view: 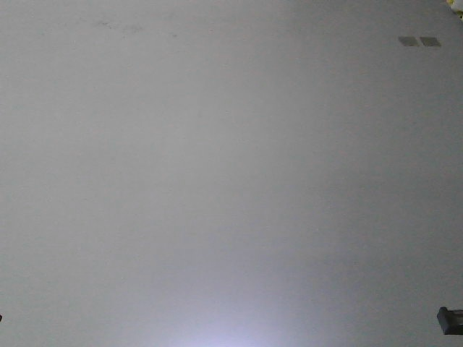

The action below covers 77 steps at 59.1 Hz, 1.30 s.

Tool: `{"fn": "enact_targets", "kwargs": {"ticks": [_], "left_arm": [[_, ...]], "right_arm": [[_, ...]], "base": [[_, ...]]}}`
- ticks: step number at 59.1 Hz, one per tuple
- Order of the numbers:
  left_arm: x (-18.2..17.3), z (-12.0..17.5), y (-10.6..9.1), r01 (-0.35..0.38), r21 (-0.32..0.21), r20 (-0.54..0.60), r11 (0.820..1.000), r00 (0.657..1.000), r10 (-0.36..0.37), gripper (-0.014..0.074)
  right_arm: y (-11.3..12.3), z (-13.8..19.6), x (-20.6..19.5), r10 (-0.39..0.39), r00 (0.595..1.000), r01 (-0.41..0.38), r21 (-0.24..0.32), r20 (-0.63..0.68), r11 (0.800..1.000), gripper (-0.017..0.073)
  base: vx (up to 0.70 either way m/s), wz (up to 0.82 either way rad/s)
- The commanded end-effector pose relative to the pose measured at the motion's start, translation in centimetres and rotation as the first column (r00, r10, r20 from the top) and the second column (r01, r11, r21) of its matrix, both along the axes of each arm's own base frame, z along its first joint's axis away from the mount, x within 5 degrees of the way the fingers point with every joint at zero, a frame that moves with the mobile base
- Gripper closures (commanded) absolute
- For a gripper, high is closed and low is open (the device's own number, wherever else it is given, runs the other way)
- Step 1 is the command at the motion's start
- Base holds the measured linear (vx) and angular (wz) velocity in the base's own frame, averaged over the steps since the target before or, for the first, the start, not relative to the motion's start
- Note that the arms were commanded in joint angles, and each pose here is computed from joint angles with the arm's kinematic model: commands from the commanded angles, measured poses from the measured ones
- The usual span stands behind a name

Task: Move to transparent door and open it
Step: 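Drive the base across the grey floor toward the glass door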

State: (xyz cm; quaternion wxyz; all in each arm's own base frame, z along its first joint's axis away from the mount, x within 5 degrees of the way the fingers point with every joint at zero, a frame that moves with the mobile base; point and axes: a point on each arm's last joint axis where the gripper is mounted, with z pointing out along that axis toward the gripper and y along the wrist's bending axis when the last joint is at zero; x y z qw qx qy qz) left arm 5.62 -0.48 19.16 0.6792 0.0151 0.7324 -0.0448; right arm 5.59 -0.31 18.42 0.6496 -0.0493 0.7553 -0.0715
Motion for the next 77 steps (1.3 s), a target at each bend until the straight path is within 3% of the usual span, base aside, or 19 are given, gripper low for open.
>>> {"fn": "enact_targets", "kwargs": {"ticks": [1,39,77], "left_arm": [[0.11,-0.20,-0.04,0.005,-0.021,0.056,1.000,0.998,-0.003,0.0599],[0.11,-0.20,-0.04,0.005,-0.021,0.056,1.000,0.998,-0.003,0.0599],[0.11,-0.20,-0.04,0.005,-0.021,0.056,1.000,0.998,-0.003,0.0599]], "right_arm": [[0.03,0.35,0.03,0.004,0.996,-0.003,-0.014,0.084,1.000,0.0567],[0.03,0.35,0.03,0.004,0.996,-0.003,-0.014,0.084,1.000,0.0567],[0.03,0.35,0.03,0.004,0.996,-0.003,-0.014,0.084,1.000,0.0567]], "base": [[0.13,0.04],[0.23,-0.02],[0.51,0.11]]}}
